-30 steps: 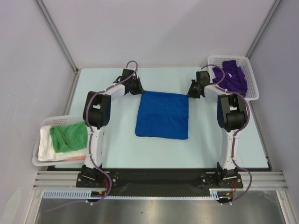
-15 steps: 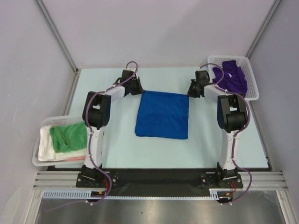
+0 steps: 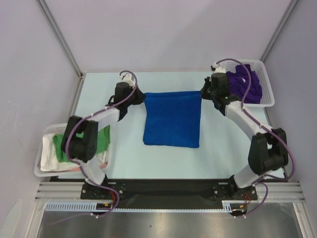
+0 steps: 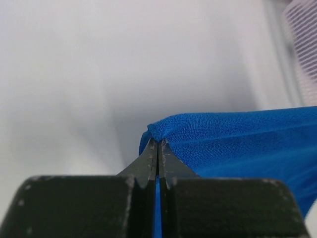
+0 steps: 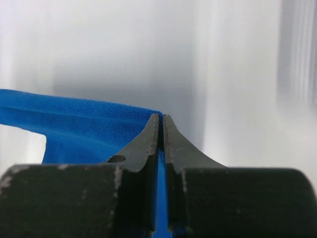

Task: Fold and stack the towels
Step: Fold the towel

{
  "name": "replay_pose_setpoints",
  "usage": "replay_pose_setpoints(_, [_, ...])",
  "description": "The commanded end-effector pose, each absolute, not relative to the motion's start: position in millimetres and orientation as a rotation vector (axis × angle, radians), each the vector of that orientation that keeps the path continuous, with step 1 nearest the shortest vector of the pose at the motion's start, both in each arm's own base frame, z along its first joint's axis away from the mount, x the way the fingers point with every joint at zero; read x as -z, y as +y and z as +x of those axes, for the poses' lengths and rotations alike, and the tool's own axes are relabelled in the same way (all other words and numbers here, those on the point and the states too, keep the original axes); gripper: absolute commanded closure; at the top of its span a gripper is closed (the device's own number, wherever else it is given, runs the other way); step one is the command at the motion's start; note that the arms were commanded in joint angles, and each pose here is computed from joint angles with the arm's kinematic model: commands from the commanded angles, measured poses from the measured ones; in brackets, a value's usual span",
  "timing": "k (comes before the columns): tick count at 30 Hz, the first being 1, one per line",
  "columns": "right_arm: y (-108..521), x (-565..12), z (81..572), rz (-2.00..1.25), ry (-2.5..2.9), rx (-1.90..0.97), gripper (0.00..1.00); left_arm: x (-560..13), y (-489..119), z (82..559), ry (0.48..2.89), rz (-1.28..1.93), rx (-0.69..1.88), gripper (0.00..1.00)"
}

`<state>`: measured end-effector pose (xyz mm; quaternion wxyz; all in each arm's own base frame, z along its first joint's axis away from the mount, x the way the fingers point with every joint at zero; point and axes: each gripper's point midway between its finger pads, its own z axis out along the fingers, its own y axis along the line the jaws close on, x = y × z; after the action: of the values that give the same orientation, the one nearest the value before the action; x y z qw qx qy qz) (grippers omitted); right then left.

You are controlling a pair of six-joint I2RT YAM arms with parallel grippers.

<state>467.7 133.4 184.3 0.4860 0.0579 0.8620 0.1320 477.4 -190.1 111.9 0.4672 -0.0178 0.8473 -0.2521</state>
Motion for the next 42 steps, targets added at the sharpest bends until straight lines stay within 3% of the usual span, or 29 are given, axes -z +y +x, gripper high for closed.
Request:
replay_pose_setpoints(1, [123,-219,447,0.144,1.987,-0.260,1.00,-188,-186,469,1.827,-0.017,0.603,1.00])
replay_pose_setpoints(13, [127,-302,328,0.101,1.797,-0.294,1.00,-253,-180,341,1.652,-0.003,0.481,1.00])
replay_pose_setpoints(23, [128,-365,252,0.021,1.670,-0.412,1.00,-334,-174,248,1.444,0.140,0.611,1.00])
replay_pose_setpoints(31, [127,-420,233,0.006,1.591,-0.489,1.00,-376,-168,235,1.403,0.135,0.639,1.00])
replay_pose_setpoints(42, [139,-441,241,-0.022,1.576,-0.505,1.00,-406,-172,238,1.394,0.158,0.633,1.00])
